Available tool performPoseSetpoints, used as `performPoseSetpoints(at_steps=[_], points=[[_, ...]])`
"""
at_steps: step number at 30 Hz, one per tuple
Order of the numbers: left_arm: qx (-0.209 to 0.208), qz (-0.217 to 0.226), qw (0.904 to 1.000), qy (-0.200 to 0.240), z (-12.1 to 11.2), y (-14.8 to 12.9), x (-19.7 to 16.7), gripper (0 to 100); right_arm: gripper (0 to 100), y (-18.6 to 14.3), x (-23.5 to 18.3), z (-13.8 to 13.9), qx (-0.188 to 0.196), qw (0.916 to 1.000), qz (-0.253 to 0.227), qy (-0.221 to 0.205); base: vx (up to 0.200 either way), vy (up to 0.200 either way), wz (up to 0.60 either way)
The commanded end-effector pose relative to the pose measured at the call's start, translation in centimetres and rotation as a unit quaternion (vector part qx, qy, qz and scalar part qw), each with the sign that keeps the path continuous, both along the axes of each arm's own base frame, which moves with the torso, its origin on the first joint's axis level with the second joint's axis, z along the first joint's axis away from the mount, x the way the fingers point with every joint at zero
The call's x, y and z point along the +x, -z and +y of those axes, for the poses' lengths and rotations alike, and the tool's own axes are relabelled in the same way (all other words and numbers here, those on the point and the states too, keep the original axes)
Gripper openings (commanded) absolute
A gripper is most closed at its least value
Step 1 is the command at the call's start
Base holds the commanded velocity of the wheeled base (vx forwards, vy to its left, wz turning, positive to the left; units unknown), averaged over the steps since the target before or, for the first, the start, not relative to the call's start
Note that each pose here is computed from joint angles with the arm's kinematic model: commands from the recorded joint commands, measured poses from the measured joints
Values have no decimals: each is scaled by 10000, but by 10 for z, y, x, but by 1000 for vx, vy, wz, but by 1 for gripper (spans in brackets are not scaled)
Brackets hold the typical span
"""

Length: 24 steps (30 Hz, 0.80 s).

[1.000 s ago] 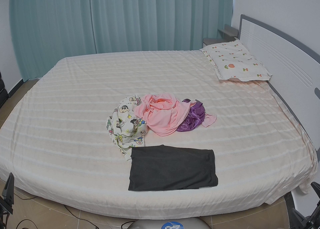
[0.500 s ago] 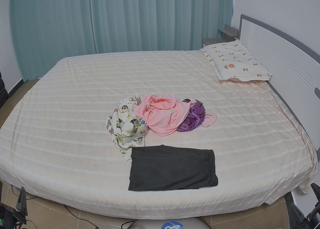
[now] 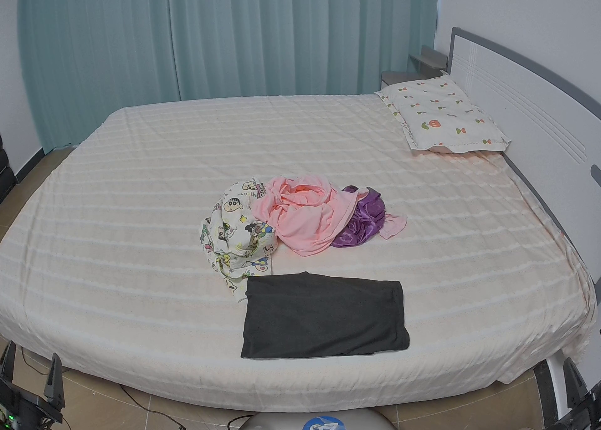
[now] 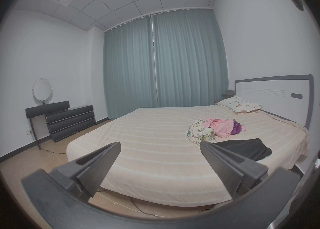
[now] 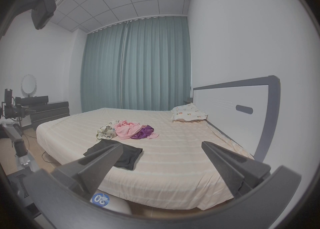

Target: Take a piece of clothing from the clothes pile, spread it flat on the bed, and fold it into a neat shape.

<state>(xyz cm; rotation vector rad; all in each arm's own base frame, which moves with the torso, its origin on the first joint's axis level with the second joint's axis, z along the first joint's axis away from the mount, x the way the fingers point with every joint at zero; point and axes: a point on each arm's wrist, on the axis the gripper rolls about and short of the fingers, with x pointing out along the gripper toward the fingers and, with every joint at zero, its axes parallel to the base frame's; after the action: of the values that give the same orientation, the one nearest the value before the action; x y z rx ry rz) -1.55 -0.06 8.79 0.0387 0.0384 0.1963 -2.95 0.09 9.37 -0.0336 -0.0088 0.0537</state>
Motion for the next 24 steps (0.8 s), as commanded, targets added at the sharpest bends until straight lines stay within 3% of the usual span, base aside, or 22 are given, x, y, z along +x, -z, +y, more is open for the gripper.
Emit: performPoseSetpoints(at_steps=[1,24], points=[[-199,415,9984,338,-1,12,1,100,100,18,6,0,82,9999,81,85,0,0,0],[-234,370,9986,305,-1,11,1,100,100,18,6,0,82,9999,74,93,0,0,0]])
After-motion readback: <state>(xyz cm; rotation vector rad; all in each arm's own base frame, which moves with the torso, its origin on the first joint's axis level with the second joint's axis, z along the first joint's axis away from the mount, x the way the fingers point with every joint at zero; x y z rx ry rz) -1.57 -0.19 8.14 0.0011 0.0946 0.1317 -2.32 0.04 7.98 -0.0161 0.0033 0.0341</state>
